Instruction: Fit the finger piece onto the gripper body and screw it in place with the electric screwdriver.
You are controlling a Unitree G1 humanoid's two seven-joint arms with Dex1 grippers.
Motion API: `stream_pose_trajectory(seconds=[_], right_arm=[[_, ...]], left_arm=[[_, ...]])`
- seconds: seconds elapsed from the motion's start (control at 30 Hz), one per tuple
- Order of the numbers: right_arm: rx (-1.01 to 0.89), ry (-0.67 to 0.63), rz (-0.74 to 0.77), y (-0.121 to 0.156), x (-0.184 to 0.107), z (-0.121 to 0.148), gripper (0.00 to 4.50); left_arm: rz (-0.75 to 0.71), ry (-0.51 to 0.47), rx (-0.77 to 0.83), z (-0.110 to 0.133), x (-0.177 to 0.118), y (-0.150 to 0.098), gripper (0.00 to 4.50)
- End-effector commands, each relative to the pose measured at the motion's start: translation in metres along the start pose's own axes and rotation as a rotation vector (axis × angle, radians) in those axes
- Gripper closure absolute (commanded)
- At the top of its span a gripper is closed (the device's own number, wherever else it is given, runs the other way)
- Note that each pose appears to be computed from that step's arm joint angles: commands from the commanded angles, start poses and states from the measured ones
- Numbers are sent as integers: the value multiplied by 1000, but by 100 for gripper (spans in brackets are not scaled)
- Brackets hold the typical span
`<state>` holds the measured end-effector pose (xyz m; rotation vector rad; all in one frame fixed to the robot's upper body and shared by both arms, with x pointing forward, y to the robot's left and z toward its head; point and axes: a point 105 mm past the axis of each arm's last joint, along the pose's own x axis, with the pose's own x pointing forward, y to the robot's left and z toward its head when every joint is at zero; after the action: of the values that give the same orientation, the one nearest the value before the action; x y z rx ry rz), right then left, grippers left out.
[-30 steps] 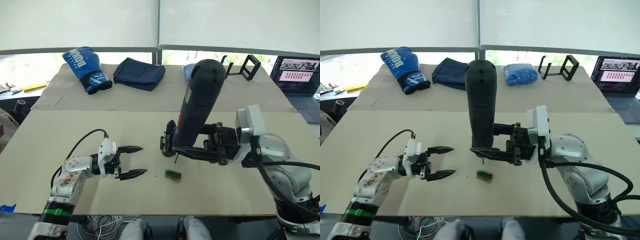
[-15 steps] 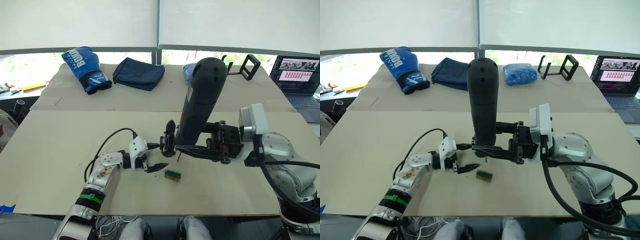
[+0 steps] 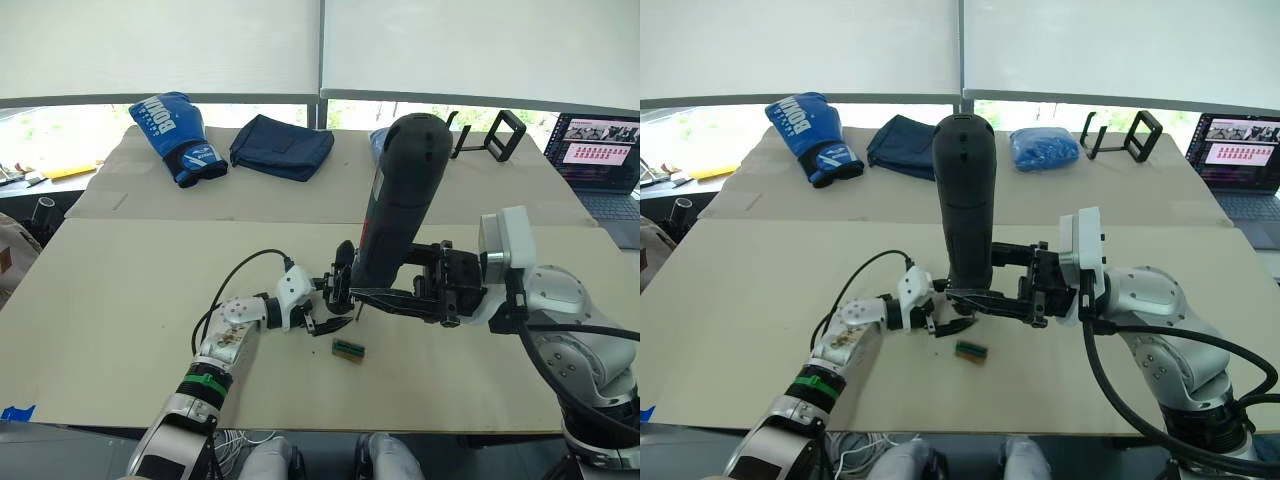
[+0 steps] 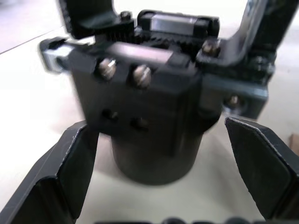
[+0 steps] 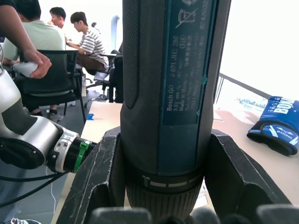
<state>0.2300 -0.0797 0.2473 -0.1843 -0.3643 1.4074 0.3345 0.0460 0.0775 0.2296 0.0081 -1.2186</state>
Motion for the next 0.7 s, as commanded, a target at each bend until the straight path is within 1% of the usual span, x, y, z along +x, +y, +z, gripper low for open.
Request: stream_pose_trajectory(seconds=[0.03,0.07,0.1,0.3,0.43,0.5,0.63,0.7], right_arm=[[-55,-27,7,5,0,15,257],[-56,-27,5,5,-1,15,257],[-56,-26,4,5,-1,16,257],[-52,-22,6,6,-2,15,257],[-47,-15,11,6,-3,14,257],[-44,-10,14,6,-4,14,257],[-41,-6,18,7,-4,14,257],[-40,-4,17,8,-4,14,257]], left_arm=[[2,29,23,-5,-2,2,123],[4,34,24,-6,-4,3,184],[4,37,25,-7,-5,3,218],[-61,31,58,-6,-6,2,219],[-138,-8,77,2,-8,8,219],[-177,-11,81,4,-8,11,219],[-195,8,73,1,-9,19,219],[-206,38,82,-4,-10,20,219]])
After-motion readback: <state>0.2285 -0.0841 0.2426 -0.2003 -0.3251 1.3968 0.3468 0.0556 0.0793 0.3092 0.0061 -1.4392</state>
